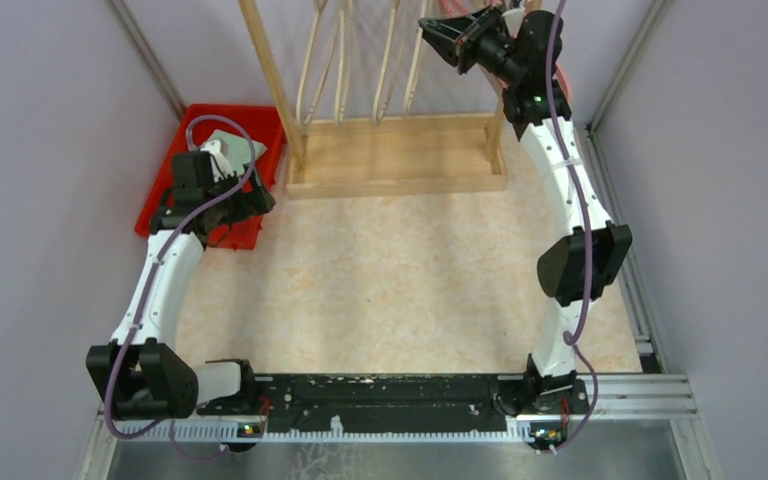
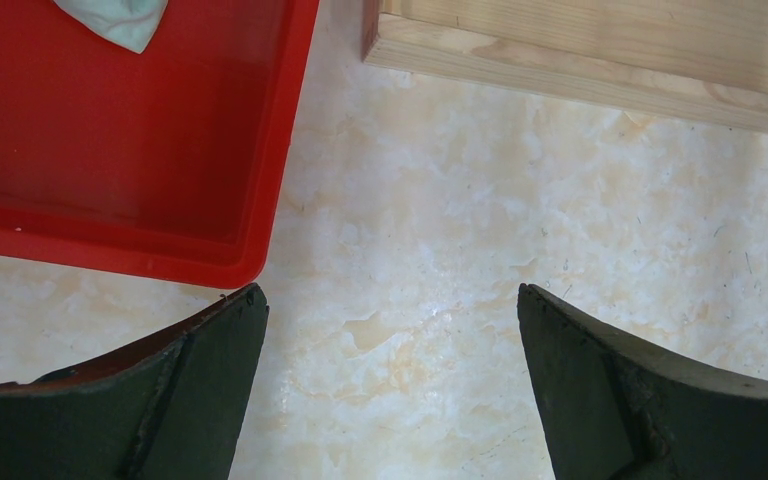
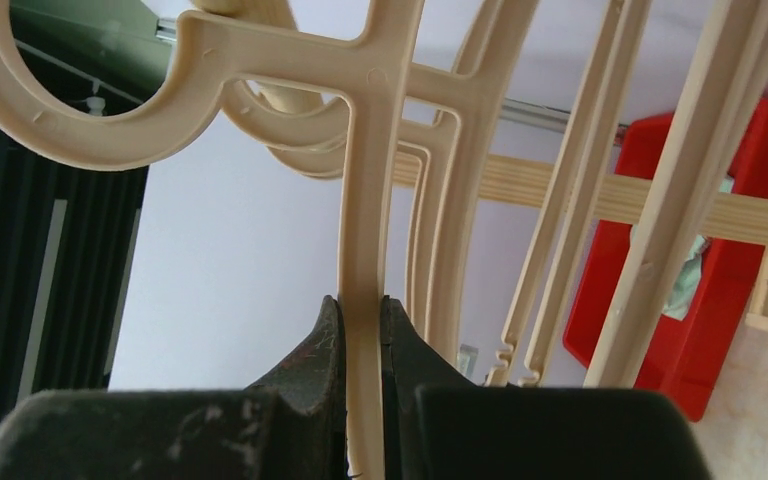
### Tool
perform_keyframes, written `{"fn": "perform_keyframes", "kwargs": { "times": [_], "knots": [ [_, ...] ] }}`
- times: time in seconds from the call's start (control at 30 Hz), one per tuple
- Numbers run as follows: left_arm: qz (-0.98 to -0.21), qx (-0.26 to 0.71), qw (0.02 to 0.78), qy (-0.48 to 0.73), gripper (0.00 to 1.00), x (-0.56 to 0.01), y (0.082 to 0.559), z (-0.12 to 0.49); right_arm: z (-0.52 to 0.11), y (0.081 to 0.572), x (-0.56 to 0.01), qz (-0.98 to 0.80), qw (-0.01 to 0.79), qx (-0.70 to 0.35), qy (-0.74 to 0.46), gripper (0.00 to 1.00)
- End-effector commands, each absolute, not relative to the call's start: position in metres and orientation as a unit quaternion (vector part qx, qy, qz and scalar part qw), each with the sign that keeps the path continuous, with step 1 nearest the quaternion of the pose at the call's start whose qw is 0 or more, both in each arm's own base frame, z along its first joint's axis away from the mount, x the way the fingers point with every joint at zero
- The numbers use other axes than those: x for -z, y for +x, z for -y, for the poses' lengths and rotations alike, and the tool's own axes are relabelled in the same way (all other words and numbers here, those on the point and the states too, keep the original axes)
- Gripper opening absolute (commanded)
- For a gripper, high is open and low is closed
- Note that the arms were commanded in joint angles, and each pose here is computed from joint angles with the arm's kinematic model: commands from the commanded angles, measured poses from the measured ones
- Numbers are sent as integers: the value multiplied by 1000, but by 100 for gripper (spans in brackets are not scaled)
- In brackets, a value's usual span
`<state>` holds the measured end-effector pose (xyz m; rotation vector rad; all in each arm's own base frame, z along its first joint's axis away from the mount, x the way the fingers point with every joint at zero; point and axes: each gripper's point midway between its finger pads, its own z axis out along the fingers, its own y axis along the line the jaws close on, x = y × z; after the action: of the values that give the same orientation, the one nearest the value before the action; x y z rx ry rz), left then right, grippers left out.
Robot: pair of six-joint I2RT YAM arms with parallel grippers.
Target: Organize the hangers
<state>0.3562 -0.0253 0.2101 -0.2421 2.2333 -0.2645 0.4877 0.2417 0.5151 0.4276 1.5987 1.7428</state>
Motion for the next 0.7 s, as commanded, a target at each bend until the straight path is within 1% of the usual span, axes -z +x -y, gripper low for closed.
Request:
{"fn": "perform_keyframes", "kwargs": {
  "times": [0.0,0.13,0.33,0.67],
  "knots": [
    [-885,96,446,-90,100,-225,354,21,-235,479,-521,-607,348,-685,204,0],
    [-886,94,445,-90,100,-224,354,20,-234,479,-495,-607,305,-691,246,0],
    [-887,92,444,-88,100,-224,351,20,-232,479,-483,-607,291,-691,262,0],
    [-886,89,447,-89,100,-225,349,19,-229,472,-507,-587,284,-711,263,0]
  ]
}}
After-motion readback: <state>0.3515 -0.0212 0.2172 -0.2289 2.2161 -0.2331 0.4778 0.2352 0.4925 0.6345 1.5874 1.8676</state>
